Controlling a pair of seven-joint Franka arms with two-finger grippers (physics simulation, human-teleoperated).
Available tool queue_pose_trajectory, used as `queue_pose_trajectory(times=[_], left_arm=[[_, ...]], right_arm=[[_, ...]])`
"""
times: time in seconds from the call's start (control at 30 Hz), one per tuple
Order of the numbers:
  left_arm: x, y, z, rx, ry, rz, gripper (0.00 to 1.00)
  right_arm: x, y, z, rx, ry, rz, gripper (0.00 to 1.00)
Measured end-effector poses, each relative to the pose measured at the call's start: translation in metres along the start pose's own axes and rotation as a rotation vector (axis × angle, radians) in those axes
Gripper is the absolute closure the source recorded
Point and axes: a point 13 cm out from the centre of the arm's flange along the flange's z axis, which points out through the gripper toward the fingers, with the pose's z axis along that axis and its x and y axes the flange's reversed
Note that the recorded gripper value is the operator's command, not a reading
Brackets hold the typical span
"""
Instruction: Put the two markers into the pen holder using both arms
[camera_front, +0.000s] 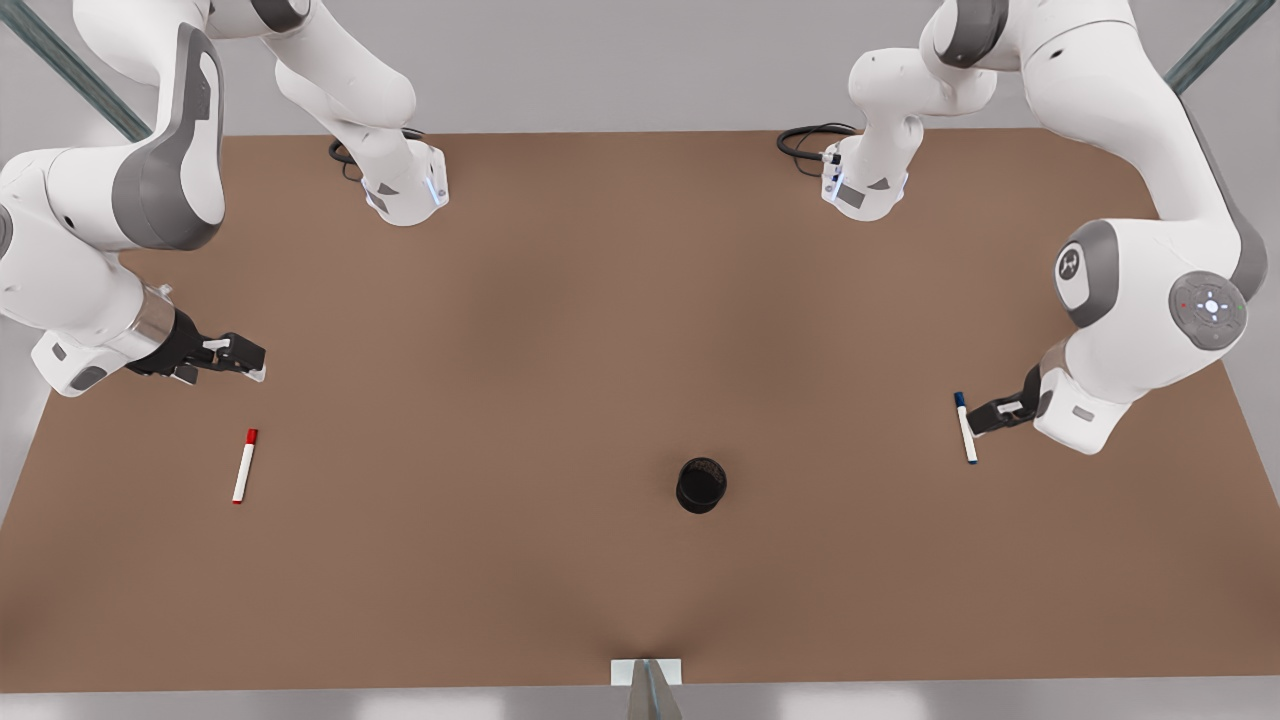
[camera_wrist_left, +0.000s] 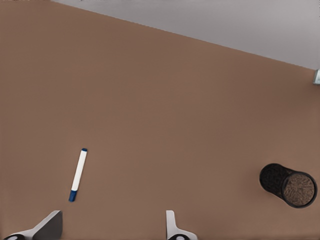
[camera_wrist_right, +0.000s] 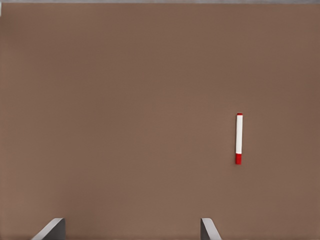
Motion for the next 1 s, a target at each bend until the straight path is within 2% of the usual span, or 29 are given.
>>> queue_pose_trajectory(times=[0.1,0.23,0.4,0.53,0.73,1.0], left_arm=[[-0.008,0.013,0.021,-0.006,0.02,0.014,0.0],[-0.001,0.086,0.138,-0.015,0.14,-0.031,0.0],[0.022,0.133,0.24,-0.004,0.149,-0.013,0.0],[0.012,0.145,0.268,0.002,0.094,0.027,0.0],[0.002,0.156,0.309,0.0,0.059,0.102,0.0],[0.02,0.166,0.349,-0.002,0.061,0.19,0.0]], right_arm=[[0.0,0.0,0.0,0.0,-0.001,-0.003,0.0],[-0.004,-0.001,0.008,-0.005,0.007,-0.004,0.0],[-0.022,-0.014,0.091,-0.034,0.086,0.003,0.0],[-0.05,-0.061,0.205,-0.054,0.136,0.048,0.0],[-0.077,-0.118,0.306,-0.016,0.105,0.078,0.0],[-0.116,-0.183,0.37,0.032,0.043,0.107,0.0]])
